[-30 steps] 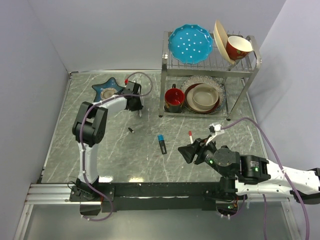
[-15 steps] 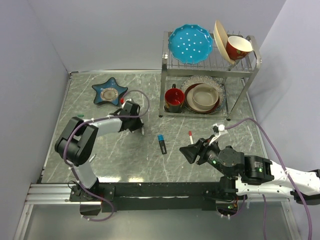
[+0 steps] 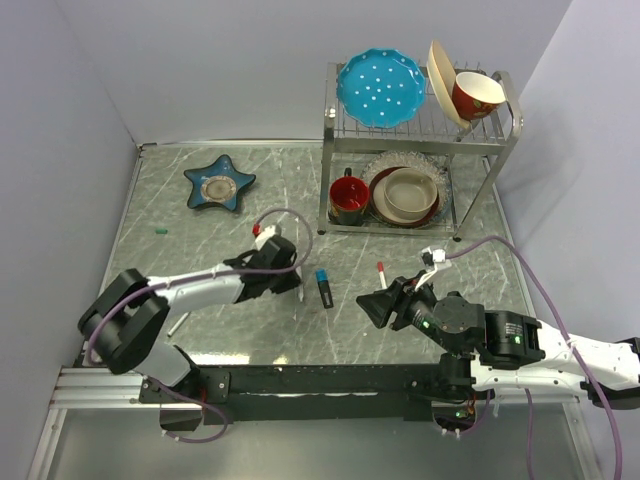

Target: Insert the pens into the pen caps

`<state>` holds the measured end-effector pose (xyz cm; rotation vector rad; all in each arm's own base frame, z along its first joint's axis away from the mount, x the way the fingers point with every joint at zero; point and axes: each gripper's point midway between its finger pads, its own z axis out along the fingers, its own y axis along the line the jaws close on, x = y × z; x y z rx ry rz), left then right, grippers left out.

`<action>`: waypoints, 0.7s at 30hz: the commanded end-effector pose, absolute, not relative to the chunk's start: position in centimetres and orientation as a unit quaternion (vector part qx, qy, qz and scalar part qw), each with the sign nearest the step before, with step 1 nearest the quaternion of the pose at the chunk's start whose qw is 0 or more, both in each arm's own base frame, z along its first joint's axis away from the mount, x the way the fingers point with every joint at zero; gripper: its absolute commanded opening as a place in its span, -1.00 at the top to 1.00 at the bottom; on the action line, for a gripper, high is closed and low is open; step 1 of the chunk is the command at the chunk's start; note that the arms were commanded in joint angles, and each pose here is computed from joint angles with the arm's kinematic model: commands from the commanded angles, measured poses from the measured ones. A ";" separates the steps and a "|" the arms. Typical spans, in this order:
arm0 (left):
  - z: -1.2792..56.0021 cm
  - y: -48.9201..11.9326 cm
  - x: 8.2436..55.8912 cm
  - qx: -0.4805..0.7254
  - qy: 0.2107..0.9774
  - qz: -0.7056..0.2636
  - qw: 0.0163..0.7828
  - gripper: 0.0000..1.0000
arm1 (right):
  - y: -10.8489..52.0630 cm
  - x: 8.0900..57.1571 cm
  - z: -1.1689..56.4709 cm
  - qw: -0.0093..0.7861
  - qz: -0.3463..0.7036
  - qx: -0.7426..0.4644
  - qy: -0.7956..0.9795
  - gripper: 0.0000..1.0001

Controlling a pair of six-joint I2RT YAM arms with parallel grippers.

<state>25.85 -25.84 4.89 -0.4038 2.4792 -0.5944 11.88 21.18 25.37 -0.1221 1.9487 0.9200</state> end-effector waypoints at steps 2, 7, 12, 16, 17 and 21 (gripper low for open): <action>5.1 -23.1 24.5 -0.215 0.906 -0.197 0.307 0.81 | 21.8 11.7 26.0 0.469 0.396 -0.041 0.788 -0.21; 5.7 -22.4 22.7 -0.266 0.881 -0.240 0.309 0.61 | 22.4 11.6 26.3 0.466 0.400 -0.047 0.788 -0.21; 4.7 -21.1 21.8 -0.298 0.880 -0.214 0.301 0.41 | 22.5 11.4 26.6 0.465 0.403 -0.052 0.786 -0.21; 4.9 -21.1 21.6 -0.298 0.883 -0.204 0.300 0.28 | 21.9 11.5 27.0 0.467 0.408 -0.042 0.783 -0.20; 5.4 -21.3 21.9 -0.291 0.883 -0.207 0.305 0.25 | 21.8 11.5 26.9 0.468 0.409 -0.040 0.782 -0.21; 11.2 -22.3 24.4 -0.108 0.884 -0.199 0.409 0.14 | 21.4 11.3 26.9 0.466 0.414 -0.040 0.781 -0.20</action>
